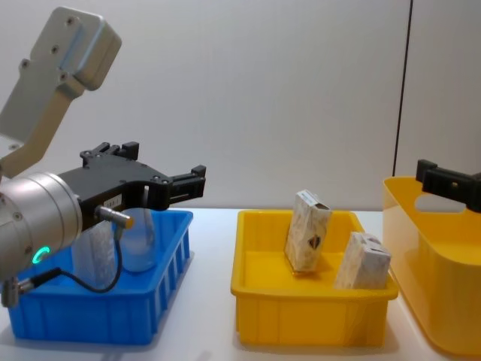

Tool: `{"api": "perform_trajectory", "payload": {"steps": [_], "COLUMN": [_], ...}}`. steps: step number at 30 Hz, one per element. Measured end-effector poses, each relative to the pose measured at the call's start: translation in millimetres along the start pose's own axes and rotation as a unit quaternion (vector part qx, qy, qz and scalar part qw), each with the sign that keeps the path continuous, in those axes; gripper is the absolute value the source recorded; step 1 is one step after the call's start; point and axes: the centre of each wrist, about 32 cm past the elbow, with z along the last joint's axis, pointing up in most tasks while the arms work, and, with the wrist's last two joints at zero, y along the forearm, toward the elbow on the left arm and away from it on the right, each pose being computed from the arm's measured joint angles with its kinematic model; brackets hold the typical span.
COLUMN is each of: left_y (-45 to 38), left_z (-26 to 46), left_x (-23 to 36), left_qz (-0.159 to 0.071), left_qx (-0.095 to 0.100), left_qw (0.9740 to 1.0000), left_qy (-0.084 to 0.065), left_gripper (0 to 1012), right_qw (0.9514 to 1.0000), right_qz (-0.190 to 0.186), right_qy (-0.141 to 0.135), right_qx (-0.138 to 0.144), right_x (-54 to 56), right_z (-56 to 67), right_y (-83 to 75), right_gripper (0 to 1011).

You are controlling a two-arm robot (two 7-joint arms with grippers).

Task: Bimanual collaborative sorting of washing and personal care products

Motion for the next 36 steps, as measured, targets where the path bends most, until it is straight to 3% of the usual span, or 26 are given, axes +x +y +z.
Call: {"api": "perform_trajectory", "payload": {"steps": [9,16,26,36], "left_y": [0.0,0.0,0.0,0.0], "left_z": [0.0,0.0,0.0,0.0], "left_x": [0.0,0.0,0.0,0.0], "left_qz": [0.000,0.000,0.000,0.000], "left_qx": [0.000,0.000,0.000,0.000], "left_qw": [1.0000,1.0000,1.0000,1.0000], "left_qy": [0.000,0.000,0.000,0.000], "left_gripper": [1001,1001,1001,1001], "right_qw": [1.0000,0.9999,0.9984,0.9935], "right_qz": [0.001,0.004,-0.003,-0.034], "right_qy": [0.001,0.006,0.021,0.037], "right_qx": [0.000,-0.010,-0.052,-0.103], "right_x": [-1.3,-9.3,-31.4,-50.0], "right_z": [0.6,4.7,12.2,16.4], "right_y": [1.2,8.7,25.7,36.5], "right_gripper": [1004,1004,1004,1004]}}
